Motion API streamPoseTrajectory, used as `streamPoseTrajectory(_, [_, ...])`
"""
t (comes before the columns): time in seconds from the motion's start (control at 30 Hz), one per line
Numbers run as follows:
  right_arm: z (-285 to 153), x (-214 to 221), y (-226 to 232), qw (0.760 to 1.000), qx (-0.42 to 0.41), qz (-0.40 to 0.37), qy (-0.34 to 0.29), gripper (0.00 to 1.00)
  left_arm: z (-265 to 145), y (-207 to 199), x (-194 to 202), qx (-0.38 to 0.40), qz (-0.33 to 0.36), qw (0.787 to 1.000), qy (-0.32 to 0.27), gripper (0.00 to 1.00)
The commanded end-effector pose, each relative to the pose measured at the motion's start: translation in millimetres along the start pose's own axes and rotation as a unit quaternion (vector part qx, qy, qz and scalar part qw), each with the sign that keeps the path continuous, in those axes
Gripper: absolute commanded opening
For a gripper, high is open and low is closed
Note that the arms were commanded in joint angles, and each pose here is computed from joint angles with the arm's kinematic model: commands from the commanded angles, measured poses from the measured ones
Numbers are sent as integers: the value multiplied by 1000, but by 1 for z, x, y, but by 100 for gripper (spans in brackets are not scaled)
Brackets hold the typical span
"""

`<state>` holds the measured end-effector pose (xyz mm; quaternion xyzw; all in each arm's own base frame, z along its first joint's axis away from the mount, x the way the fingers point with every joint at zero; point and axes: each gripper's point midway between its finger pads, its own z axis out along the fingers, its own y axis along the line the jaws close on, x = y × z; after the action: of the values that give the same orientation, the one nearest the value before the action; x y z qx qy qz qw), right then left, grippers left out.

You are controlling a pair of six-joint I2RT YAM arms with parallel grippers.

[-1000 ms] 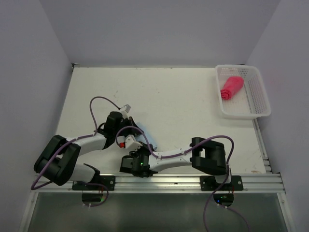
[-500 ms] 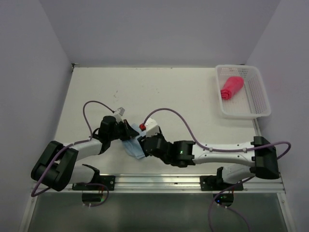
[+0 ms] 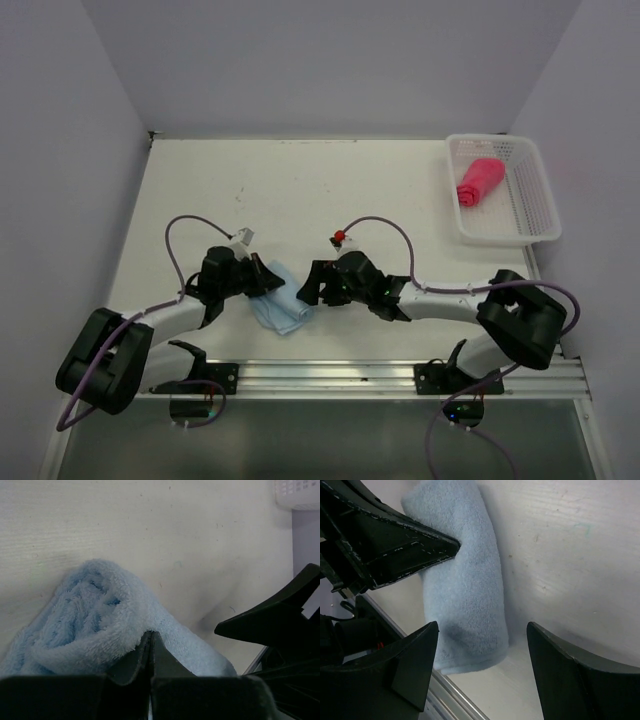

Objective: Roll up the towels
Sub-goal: Roll the towel

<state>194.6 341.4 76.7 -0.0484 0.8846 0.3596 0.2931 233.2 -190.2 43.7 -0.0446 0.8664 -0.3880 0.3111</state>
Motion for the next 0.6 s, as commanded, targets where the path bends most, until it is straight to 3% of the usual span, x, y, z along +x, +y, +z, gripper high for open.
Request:
streamPoseTrajectory(0.0, [9,-1,40,992,-109,65,10,75,-5,19,17,-30,5,999,25,0])
streamPoseTrajectory(0.13, [22,16,35,988,-116,93,38,73,-7,21,21,-30,4,999,25,0])
streamPoseTrajectory(0.4, [18,31,32,990,-107,66,57,60,-8,28,18,-44,0,999,14,0])
streamPoseTrajectory(0.5, [19,39,31,990,-107,62,66,44,-7,27,12,-47,0,999,8,0])
streamPoseTrajectory(0.57, [20,41,34,990,-111,59,68,28,-7,27,3,-48,-3,999,0,0])
